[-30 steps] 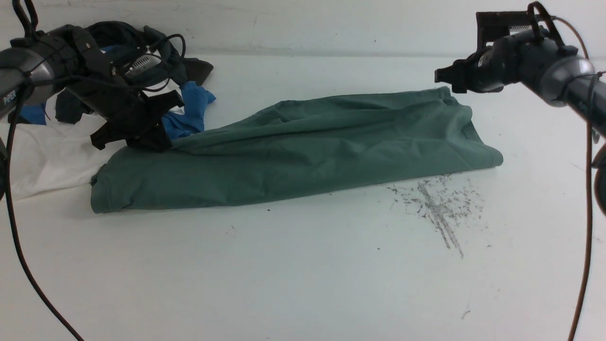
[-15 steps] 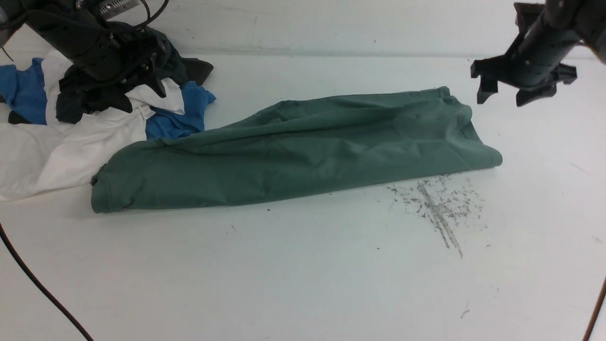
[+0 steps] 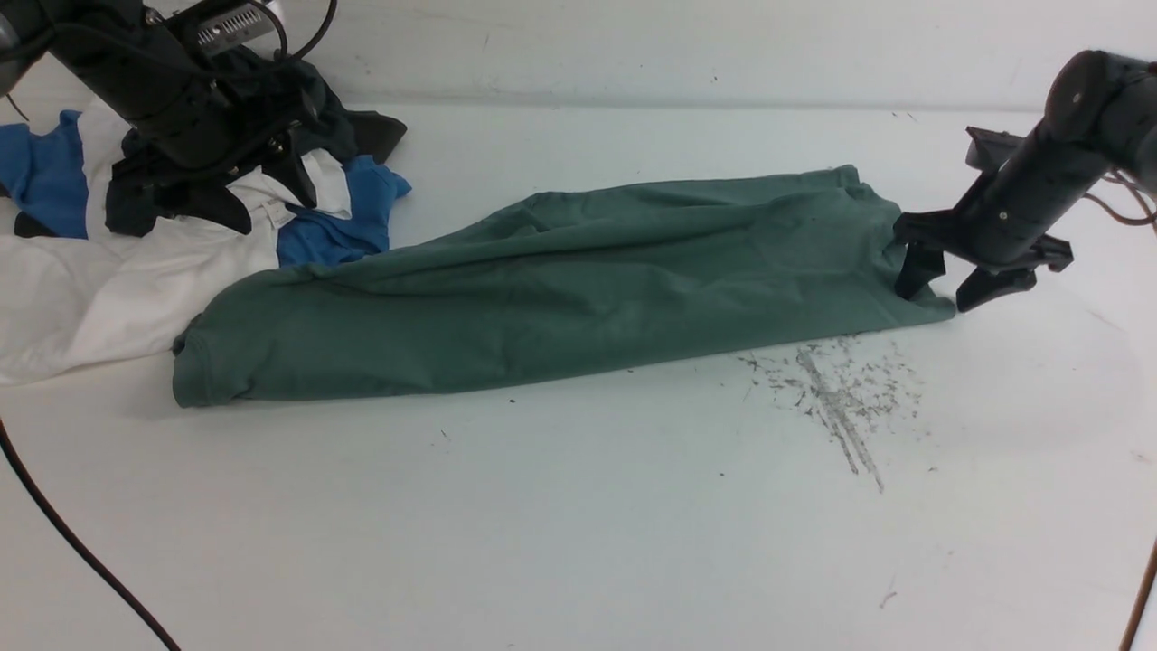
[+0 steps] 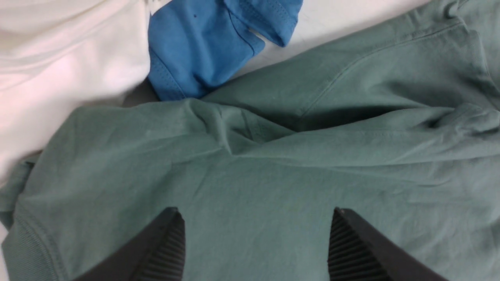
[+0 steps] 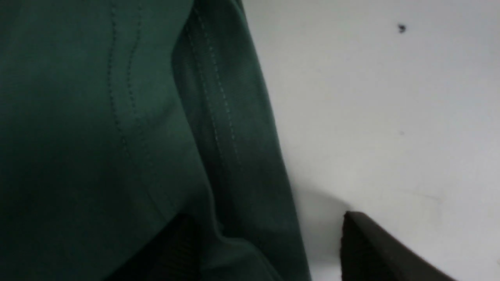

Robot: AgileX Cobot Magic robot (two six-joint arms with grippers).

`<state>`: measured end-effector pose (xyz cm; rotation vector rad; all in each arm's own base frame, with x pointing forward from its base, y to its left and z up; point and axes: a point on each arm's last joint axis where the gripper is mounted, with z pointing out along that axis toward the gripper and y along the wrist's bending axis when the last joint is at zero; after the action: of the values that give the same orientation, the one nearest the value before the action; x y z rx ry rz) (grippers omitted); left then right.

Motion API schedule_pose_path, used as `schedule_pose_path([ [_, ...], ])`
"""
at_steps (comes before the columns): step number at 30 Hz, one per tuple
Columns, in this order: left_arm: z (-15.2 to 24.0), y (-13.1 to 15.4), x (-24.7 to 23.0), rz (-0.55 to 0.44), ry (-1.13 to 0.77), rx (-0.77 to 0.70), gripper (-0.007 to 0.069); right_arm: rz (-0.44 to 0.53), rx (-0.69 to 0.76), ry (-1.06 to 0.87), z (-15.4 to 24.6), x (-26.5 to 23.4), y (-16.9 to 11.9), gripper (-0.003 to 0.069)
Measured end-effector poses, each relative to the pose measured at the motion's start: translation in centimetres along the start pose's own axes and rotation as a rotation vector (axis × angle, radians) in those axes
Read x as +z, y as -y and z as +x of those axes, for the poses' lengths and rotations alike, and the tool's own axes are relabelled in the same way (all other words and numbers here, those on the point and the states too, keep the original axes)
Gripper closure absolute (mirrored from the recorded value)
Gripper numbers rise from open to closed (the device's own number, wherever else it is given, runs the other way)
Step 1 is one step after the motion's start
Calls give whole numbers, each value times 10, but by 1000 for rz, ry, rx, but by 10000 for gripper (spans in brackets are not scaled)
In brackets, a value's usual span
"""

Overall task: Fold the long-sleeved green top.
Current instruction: Use both arms to drag the lower edge of the fabric forward and fold it over the upper edge

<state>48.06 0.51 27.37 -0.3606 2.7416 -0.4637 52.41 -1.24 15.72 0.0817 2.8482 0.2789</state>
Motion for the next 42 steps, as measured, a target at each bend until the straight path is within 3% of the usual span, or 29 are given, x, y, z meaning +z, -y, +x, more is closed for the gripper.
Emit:
schedule_pose_path([
  [3,0,0,0,2,0,10,172,-16,7,-3,1,0,-2,469],
  [4,0,0,0,3,0,14,172,-16,7,-3,1,-1,-2,501],
  [5,0,0,0,1,-1,37,191,-16,8,-5,3,-5,-3,587],
  [6,0,0,-1,2,1,54,213,-8,8,-22,9,-9,-3,627],
  [12,2,8,-14,44,19,75,356,59,11,-104,48,-41,-2,658],
  [13,5,13,-24,83,27,82,422,105,12,-153,69,-49,1,658],
  [14,7,14,-25,92,23,84,422,111,13,-166,74,-51,1,658],
  [15,16,20,-41,128,29,115,488,171,15,-230,99,-55,7,658],
  [18,38,24,-61,154,12,168,578,264,16,-287,130,-66,14,658],
  [22,76,17,-74,130,-43,217,624,366,41,-337,163,-77,22,658],
  [25,113,9,-83,97,-98,238,629,437,66,-367,181,-78,28,648],
  [29,128,4,-81,81,-135,240,629,458,64,-360,181,-79,29,584],
  [34,130,3,-78,81,-142,272,629,448,72,-175,137,-109,22,404],
  [37,129,2,-75,82,-148,273,629,391,96,-80,116,-128,13,335],
  [42,126,-2,-59,77,-178,263,629,136,-75,25,80,-145,-23,259],
])
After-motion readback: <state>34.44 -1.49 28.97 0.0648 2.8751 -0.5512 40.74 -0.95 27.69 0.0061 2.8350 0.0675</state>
